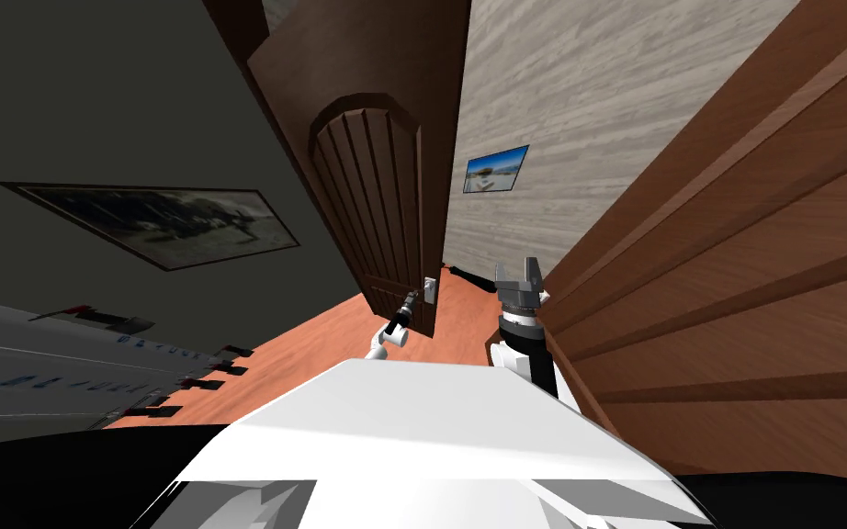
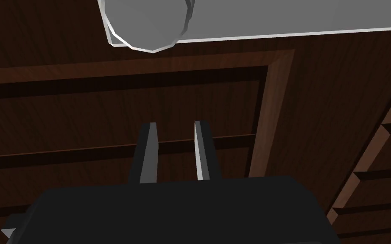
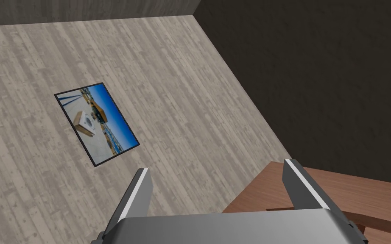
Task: Push the door open
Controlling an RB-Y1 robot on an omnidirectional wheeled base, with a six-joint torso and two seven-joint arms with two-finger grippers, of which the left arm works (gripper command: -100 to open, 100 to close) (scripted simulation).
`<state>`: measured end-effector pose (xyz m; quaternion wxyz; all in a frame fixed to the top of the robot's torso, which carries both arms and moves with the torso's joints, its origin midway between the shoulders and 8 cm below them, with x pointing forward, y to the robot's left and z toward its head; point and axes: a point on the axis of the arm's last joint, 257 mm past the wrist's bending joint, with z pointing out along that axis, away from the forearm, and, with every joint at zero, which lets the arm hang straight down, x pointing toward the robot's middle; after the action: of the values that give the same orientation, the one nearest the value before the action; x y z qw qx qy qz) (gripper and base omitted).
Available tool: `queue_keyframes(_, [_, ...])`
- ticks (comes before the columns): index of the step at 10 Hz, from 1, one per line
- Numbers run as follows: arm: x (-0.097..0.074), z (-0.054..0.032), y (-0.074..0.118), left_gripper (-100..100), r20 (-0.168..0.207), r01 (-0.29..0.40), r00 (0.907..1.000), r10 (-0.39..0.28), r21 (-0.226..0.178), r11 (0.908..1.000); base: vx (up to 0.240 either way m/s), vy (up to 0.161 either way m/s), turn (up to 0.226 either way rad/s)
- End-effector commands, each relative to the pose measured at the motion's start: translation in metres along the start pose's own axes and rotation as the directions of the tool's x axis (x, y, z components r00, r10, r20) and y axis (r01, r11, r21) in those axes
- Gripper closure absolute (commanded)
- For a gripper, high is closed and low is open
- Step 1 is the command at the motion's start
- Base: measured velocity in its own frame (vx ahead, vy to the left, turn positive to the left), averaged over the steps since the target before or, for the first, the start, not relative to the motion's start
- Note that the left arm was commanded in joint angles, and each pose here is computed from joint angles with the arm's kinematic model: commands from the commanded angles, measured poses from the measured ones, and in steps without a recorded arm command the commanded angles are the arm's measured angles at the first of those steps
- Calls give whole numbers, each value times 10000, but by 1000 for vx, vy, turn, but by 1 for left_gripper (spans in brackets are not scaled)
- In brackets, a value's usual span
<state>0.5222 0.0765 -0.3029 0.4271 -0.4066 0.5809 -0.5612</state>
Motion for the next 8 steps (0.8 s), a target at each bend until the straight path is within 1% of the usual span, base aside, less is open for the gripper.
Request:
queue_keyframes(1, [94, -9, -13, -100, -152, 94, 9998, -94, 3, 10000, -259, 69, -9])
queue_keyframes(5, [318, -10, -77, -100, -462, 383, 9982, -381, 51, 9993, -238, 41, -9])
queue_keyframes(6, [291, -14, -77, -100, -420, 342, 9985, -340, 52, 9994, -94, 19, -6])
queue_keyframes(8, [253, -9, -66, -100, -372, 289, 9989, -287, 51, 9996, 143, -41, -28])
